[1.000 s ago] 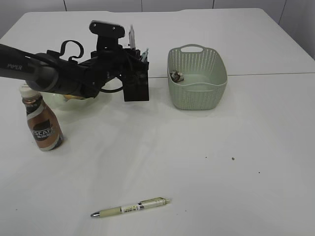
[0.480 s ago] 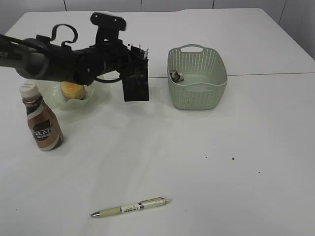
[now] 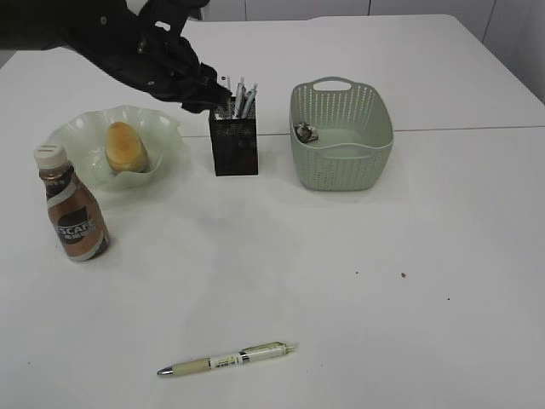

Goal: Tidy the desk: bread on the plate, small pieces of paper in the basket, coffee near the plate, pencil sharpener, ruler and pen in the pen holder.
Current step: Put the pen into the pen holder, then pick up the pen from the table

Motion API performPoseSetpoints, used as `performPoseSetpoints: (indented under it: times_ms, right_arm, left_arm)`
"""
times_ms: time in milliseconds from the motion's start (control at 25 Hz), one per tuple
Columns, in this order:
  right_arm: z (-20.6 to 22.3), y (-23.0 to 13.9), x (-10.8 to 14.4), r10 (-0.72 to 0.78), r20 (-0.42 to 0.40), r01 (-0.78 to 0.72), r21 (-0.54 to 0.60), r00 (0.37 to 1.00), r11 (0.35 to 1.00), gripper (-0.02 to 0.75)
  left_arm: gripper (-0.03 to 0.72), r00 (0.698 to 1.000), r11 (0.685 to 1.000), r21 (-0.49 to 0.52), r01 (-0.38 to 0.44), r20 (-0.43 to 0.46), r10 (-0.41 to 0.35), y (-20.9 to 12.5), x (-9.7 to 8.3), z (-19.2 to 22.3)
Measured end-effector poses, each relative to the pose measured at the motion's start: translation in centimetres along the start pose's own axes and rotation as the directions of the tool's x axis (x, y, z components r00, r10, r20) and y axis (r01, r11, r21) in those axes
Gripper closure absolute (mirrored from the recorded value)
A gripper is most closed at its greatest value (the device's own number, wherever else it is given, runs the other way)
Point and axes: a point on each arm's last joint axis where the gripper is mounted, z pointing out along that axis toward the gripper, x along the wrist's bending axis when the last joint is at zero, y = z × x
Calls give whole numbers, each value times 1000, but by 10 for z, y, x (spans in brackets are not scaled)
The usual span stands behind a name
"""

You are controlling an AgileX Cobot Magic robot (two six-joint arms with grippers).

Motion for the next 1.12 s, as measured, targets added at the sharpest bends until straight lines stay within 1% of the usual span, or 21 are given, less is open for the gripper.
performPoseSetpoints:
  times_ms: [80, 160, 200, 280, 400, 520, 560, 600, 680, 800, 880, 1000, 1120]
  right_arm:
    - [0, 0, 0, 0, 0, 0, 0, 1000, 1000, 425]
    - [0, 0, 0, 0, 0, 0, 0, 1000, 1000, 425]
    - [0, 0, 0, 0, 0, 0, 0, 1000, 1000, 425]
    - [0, 0, 0, 0, 0, 0, 0, 1000, 1000, 426]
    - [0, 0, 0, -1, 4, 1, 0, 1000, 1000, 425]
    - [0, 0, -2, -6, 19, 6, 1, 1000, 1000, 426]
    - [0, 0, -2, -8, 26, 8, 1, 1000, 1000, 425]
    - [0, 0, -3, -11, 35, 11, 2, 999, 1000, 425]
    - [0, 0, -4, -14, 43, 14, 2, 999, 1000, 425]
    - [0, 0, -4, -15, 47, 15, 2, 999, 1000, 425]
    - [0, 0, -4, -15, 47, 15, 2, 999, 1000, 425]
    - [0, 0, -4, -18, 49, 18, 3, 999, 1000, 425]
    - [0, 0, -4, -18, 49, 18, 3, 999, 1000, 425]
  left_arm:
    - [355, 999, 989, 139, -41, 26, 37, -9, -11, -6]
    - [358, 994, 959, 263, -104, 70, 88, -20, -28, -10]
    - [363, 988, 934, 324, -148, 99, 122, -25, -37, -13]
    - [379, 968, 878, 414, -242, 164, 190, -34, -54, -19]
    - [410, 928, 769, 524, -367, 265, 262, -47, -79, -30]
    - [421, 880, 665, 578, -472, 360, 311, -56, -102, -42]
    - [422, 861, 635, 584, -506, 393, 324, -59, -109, -45]
    - [423, 844, 612, 585, -532, 423, 329, -61, -115, -48]
    - [423, 821, 589, 576, -567, 457, 343, -62, -123, -52]
    - [421, 803, 579, 565, -588, 498, 328, -67, -129, -53]
    - [421, 788, 555, 574, -603, 535, 303, -80, -131, -53]
    - [420, 768, 528, 570, -630, 560, 311, -101, -135, -48]
    - [414, 749, 528, 544, -652, 572, 334, -114, -144, -45]
